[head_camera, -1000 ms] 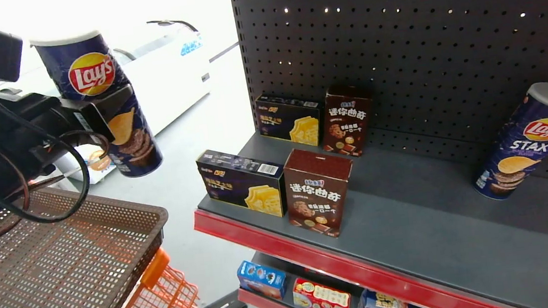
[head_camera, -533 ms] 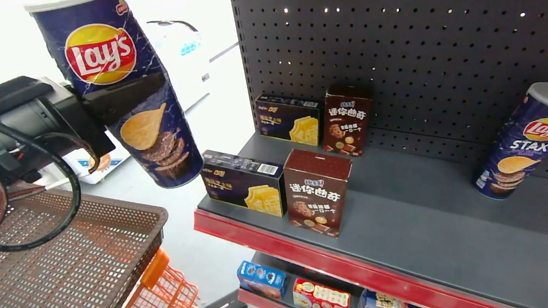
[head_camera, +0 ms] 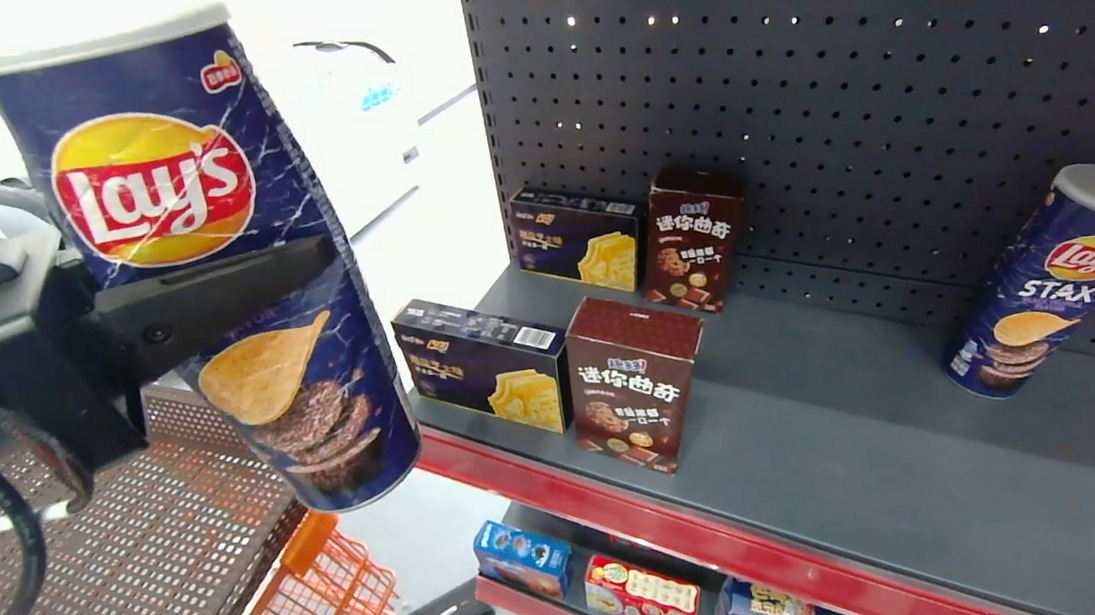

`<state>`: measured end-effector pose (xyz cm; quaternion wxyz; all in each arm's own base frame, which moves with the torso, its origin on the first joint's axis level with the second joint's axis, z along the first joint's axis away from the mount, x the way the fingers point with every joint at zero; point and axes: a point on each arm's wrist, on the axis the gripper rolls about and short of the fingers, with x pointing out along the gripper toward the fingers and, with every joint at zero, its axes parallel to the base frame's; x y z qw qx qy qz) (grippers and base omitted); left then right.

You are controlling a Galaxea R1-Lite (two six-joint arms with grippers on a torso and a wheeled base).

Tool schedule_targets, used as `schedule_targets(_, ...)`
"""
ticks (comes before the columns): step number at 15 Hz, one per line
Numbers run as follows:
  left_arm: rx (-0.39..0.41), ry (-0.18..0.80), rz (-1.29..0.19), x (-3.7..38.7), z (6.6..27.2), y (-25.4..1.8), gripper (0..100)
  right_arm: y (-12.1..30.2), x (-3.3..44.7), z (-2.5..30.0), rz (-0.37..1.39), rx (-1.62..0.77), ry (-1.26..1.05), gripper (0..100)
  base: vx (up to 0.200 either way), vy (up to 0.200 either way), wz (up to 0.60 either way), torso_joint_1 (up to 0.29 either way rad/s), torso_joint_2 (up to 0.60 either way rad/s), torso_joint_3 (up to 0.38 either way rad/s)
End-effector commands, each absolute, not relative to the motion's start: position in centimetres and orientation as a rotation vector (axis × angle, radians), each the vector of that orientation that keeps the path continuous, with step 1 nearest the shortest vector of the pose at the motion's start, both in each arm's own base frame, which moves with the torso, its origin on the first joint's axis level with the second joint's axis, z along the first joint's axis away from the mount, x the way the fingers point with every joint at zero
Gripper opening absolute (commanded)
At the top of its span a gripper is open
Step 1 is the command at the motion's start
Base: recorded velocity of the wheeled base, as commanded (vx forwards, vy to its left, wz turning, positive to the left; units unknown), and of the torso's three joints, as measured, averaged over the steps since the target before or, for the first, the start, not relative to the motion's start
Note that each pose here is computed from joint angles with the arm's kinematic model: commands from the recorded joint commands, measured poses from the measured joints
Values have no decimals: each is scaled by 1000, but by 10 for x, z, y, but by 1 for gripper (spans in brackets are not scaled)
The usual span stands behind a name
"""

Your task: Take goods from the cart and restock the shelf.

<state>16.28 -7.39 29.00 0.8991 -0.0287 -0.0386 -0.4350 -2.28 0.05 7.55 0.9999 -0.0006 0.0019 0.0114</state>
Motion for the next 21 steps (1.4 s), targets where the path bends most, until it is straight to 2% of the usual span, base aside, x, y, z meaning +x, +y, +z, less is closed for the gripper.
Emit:
schedule_targets(1,-59,-105,-931,147,291,-73,0,1,-23,75,23,-1,5,100,0,0,0,0,0,0)
schedule_targets(3,-58,-100,-937,147,290,-74,0,1,-23,75,23,-1,5,100,0,0,0,0,0,0)
schedule_targets(8,-66,-35,-1091,129,269,-89,0,1,-23,75,25,-1,5,100,0,0,0,0,0,0)
schedule_targets(13,-66,-52,-1097,131,274,-91,0,1,-23,75,25,-1,5,100,0,0,0,0,0,0)
schedule_targets(16,-66,-31,-1097,137,271,-94,0,1,-23,75,25,-1,5,100,0,0,0,0,0,0)
schedule_targets(19,-66,-48,-1094,143,278,-97,0,1,-23,75,25,-1,5,100,0,0,0,0,0,0)
schedule_targets(21,-66,-52,-1094,145,281,-99,0,1,-23,75,25,-1,6,100,0,0,-600,-2,2,2)
